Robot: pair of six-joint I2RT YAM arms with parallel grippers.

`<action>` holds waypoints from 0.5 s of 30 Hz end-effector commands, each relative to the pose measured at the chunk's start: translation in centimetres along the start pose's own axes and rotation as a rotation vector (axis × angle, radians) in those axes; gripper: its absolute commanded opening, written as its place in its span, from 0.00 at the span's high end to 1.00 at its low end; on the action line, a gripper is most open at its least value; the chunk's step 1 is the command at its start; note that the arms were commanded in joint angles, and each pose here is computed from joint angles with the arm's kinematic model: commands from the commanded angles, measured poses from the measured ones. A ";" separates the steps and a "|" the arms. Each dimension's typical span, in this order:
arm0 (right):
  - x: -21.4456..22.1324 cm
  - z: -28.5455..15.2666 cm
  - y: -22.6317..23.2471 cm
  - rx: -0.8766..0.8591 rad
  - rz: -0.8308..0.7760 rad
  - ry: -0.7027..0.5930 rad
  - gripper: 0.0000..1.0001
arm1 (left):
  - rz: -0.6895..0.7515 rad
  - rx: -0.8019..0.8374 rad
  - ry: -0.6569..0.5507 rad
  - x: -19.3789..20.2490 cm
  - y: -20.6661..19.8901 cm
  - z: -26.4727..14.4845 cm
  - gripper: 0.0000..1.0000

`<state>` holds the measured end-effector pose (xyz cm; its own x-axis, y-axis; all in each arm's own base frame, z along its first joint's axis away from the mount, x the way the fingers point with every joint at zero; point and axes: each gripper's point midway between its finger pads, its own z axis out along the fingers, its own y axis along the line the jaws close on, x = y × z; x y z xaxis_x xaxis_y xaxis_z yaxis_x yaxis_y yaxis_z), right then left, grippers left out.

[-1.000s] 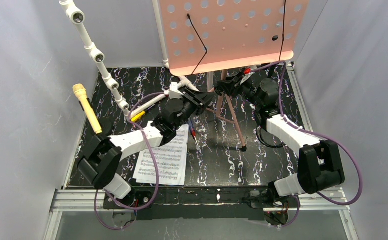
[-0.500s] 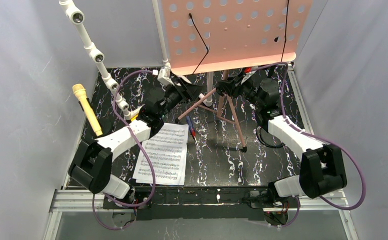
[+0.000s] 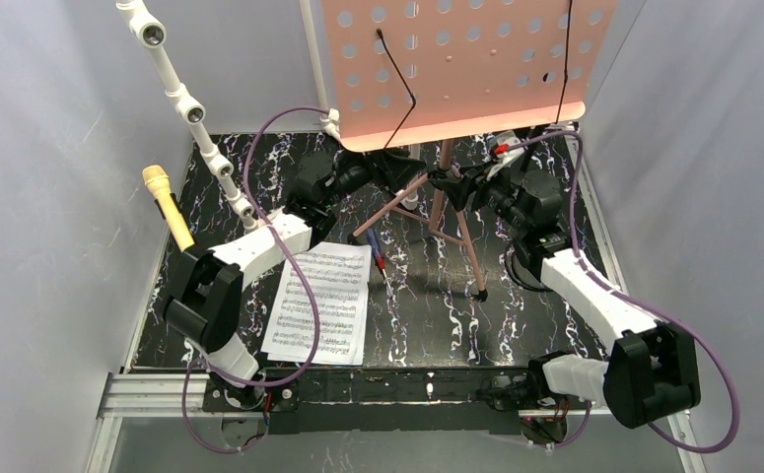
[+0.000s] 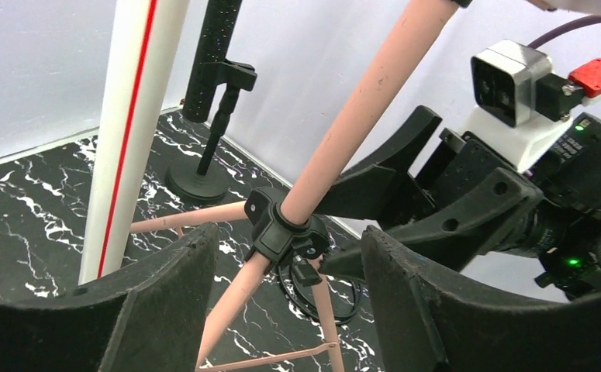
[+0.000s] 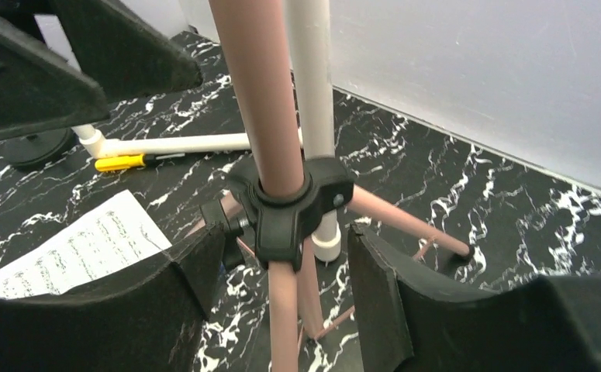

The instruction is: Pack up the instrument practice props

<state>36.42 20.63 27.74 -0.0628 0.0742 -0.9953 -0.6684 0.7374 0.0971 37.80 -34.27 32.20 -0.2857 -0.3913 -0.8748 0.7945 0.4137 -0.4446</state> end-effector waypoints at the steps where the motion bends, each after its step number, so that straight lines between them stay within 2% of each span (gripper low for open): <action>1: 0.8 -2.3 -0.3 0.062 0.012 0.026 0.32 | 0.100 0.148 -0.061 -2.5 -2.4 1.1 0.34; 10: 6.3 -5.8 -0.4 0.125 0.044 0.120 0.32 | 0.136 0.257 -0.117 -4.1 -3.4 3.4 0.35; 15: 7.5 -6.0 -0.3 0.126 0.066 0.120 0.33 | 0.129 0.298 -0.138 -4.7 -3.6 4.6 0.36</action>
<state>31.48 17.16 19.46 -0.2351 0.0199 -0.9718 -0.5733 0.8045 0.1552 39.19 -37.48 35.65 -0.1790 -0.4234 -0.8881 0.9103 0.2713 -0.3128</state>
